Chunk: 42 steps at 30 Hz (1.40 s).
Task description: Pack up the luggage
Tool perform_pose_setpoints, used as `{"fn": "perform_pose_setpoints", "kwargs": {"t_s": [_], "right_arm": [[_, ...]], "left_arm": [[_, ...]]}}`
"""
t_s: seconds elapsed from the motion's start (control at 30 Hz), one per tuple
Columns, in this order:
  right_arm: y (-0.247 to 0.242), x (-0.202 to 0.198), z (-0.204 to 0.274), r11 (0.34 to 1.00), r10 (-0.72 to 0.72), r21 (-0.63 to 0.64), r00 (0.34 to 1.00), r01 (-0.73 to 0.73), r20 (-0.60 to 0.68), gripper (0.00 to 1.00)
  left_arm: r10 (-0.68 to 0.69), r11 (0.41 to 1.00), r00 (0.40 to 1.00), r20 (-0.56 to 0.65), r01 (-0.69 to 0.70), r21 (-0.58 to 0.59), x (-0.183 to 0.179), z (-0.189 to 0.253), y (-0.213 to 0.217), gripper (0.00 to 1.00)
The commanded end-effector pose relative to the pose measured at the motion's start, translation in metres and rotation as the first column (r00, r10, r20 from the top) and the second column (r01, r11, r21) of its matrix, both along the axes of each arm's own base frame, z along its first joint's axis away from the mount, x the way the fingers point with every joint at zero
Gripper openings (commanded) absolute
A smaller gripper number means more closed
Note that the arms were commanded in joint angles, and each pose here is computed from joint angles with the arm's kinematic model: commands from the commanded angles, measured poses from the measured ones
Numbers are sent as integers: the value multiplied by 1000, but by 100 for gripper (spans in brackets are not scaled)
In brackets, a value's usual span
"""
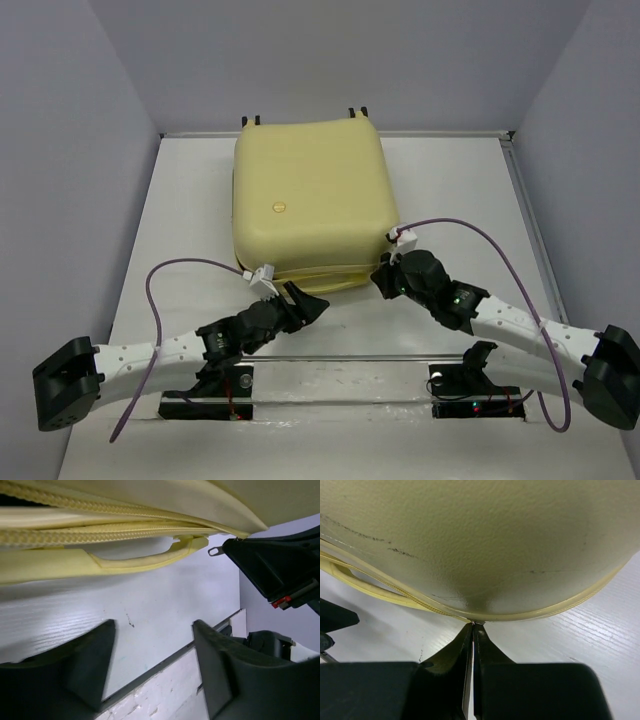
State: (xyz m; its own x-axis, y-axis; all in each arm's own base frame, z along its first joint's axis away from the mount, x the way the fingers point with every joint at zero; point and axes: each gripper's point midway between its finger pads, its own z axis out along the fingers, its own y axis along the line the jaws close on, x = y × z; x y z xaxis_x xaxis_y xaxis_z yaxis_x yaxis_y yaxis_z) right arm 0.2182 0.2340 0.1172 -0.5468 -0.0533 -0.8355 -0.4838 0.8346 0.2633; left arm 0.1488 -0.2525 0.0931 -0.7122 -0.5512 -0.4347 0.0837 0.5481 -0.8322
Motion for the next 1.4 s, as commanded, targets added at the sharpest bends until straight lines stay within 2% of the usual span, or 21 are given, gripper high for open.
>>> {"fn": "perform_pose_setpoints", "kwargs": {"t_s": [0.0, 0.13, 0.3, 0.33, 0.37, 0.47, 0.67, 0.93, 0.97, 1.03, 1.07, 1.1, 1.3, 1.37], "right_arm": [[15, -9, 18, 995, 75, 73, 997, -74, 1, 7], [17, -14, 14, 991, 87, 106, 996, -86, -6, 7], [15, -21, 10, 988, 98, 122, 995, -96, -17, 7], [15, -22, 11, 987, 98, 128, 995, -96, -14, 7], [15, -23, 15, 985, 103, 140, 995, -101, -8, 7], [15, -27, 18, 981, 119, 158, 993, -116, -5, 7], [20, -36, 19, 968, 165, 191, 986, -159, -14, 7], [35, -47, 22, 935, 214, 296, 976, -195, -32, 7], [36, -49, 21, 935, 215, 295, 976, -196, -34, 7], [34, -49, 17, 938, 204, 295, 978, -182, -45, 7], [36, -53, 15, 935, 216, 298, 975, -192, -49, 7], [36, -53, 15, 935, 214, 299, 975, -190, -50, 7], [26, -49, 15, 950, 175, 270, 984, -159, -36, 7], [24, -46, 17, 956, 159, 255, 987, -148, -24, 7]], "left_arm": [[160, 981, 987, 29, -156, -112, 24, 32, 2, 81], [245, 962, 968, 54, -236, -138, 38, 40, 8, 86], [277, 958, 958, 68, -270, -98, 50, 39, -3, 83], [280, 957, 958, 68, -273, -96, 52, 39, -5, 80], [282, 957, 957, 66, -275, -95, 53, 38, -8, 70], [323, 944, 944, 61, -317, -96, 61, 36, -10, 61], [368, 928, 926, 79, -361, -89, 74, 37, -18, 48], [406, 914, 908, 101, -403, -45, 87, 24, -28, 33], [408, 913, 907, 107, -405, -49, 88, 25, -29, 24], [412, 911, 904, 119, -410, -40, 91, 26, -32, 15], [417, 909, 900, 126, -416, -35, 94, 26, -34, 8], [419, 908, 899, 129, -418, -32, 95, 27, -35, 6], [388, 921, 912, 135, -387, -40, 97, 31, -39, 6], [393, 920, 913, 106, -390, -52, 91, 24, -29, 15]]}}
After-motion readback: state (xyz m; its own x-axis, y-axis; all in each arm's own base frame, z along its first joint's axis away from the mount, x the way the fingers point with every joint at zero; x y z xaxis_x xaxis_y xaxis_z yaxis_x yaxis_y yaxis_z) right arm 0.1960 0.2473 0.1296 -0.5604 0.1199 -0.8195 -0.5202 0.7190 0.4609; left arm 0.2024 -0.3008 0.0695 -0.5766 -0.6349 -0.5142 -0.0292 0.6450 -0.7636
